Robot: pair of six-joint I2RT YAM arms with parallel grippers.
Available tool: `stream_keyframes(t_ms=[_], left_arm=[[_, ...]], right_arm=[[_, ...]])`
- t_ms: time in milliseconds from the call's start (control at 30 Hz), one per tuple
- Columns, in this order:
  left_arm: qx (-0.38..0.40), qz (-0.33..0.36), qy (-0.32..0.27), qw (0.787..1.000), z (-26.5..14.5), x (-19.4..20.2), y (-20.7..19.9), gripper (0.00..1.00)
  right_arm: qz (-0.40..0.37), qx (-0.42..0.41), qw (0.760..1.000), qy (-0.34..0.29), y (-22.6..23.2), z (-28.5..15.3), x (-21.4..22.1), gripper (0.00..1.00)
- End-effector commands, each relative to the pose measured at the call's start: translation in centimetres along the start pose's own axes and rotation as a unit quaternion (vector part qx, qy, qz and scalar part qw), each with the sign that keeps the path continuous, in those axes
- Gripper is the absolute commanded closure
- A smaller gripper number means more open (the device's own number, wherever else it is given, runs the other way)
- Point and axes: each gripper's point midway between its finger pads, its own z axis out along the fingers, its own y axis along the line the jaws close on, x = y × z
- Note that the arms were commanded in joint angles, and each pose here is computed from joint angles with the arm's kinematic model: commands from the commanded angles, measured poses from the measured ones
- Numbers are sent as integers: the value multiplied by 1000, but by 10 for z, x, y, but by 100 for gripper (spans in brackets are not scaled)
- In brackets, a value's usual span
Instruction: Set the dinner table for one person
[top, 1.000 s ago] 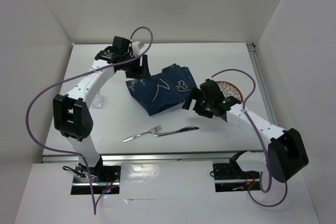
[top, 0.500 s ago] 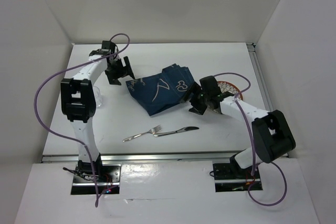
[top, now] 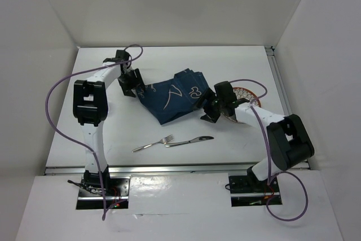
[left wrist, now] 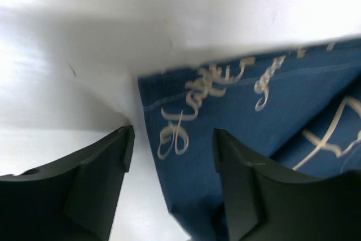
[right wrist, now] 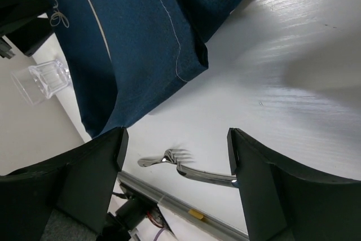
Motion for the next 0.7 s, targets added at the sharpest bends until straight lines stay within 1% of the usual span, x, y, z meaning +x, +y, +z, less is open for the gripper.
stream_keyframes(t_ms=[0,33,67,100,167,200,300,367,400,433,500,533,633,667], left_arm=[[-1,-3,-22,1000,10,-18,-4,28],[-4,-4,-17,1000,15,-16,-1,34],[-4,-4,-17,1000,15,-16,-1,47],[-4,-4,-17,1000,15,-16,-1,54],[-4,-9,-17,1000,15,-16,-2,71],[3,-8,-19,1000,15,-18,-4,84],[8,-6,-28,1000,7,-21,-8,98],[12,-5,-26,1000,6,-20,-10,100],[15,-4,-31,999,1,-22,-12,100],[15,1,-31,999,1,-22,-12,100],[17,2,-36,999,-3,-24,-14,100],[17,2,-36,999,-3,-24,-14,100],[19,4,-48,999,-13,-28,-17,100],[24,6,-56,998,-21,-30,-20,100]], right_arm=[[5,-38,999,-12,27,0,-14,17],[5,-38,999,-12,27,0,-14,18],[5,-33,999,-17,27,3,-17,22],[4,-37,999,-19,30,3,-19,23],[16,-26,999,-17,23,8,-21,25],[20,-31,999,-19,27,10,-23,25],[24,-33,999,-15,30,20,-26,26],[38,-24,999,-10,28,28,-27,30],[37,-26,999,-11,31,29,-29,34],[43,-28,999,-12,34,31,-31,42],[50,-23,998,-9,31,34,-30,50],[49,-27,998,-11,33,34,-31,68],[46,-32,998,-20,39,28,-35,99],[46,-32,998,-20,39,28,-35,100]])
